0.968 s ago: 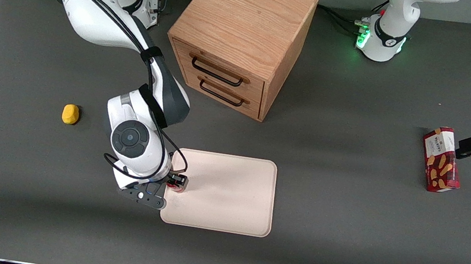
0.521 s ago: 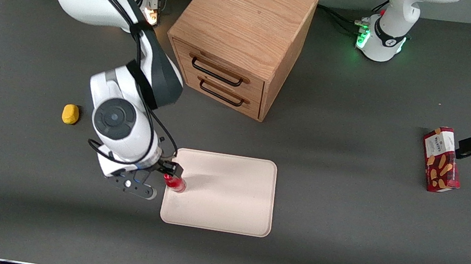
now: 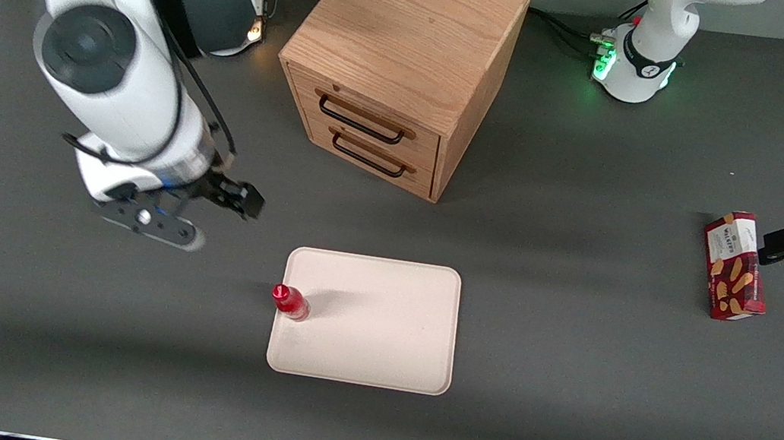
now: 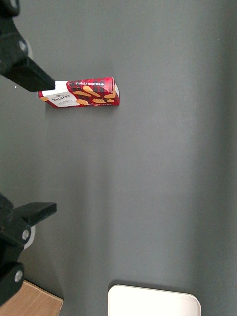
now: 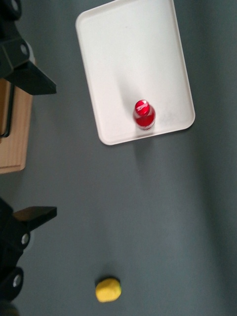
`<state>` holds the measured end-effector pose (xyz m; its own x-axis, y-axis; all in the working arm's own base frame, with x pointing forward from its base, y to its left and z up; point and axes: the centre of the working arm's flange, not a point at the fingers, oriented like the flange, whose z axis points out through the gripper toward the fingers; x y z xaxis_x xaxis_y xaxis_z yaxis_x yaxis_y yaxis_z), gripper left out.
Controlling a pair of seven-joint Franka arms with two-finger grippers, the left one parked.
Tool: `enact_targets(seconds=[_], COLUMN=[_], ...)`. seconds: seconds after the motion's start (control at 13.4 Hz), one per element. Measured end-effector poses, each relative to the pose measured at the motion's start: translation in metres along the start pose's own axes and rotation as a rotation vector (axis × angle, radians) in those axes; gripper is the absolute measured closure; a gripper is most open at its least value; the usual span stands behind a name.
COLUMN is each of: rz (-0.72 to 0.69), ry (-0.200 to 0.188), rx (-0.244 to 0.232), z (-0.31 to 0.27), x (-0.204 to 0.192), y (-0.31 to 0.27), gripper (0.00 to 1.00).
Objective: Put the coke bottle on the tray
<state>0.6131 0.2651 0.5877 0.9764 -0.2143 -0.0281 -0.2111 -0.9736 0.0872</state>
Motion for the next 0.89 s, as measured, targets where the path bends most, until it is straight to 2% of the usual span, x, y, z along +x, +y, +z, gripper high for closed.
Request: enact_targets(seconds=[0.37,0.67,0.89], rz=[-0.138,-0.221,-0.224], ry=[-0.026,-0.013,-0.012], rx=[0.021,0.037,0.073], z=[-0.052,-0.049,-0.026], x=[-0.007,-0.009,0.0], y=[0.115,0.195,0.252], gripper=[0.0,0.0,0.0])
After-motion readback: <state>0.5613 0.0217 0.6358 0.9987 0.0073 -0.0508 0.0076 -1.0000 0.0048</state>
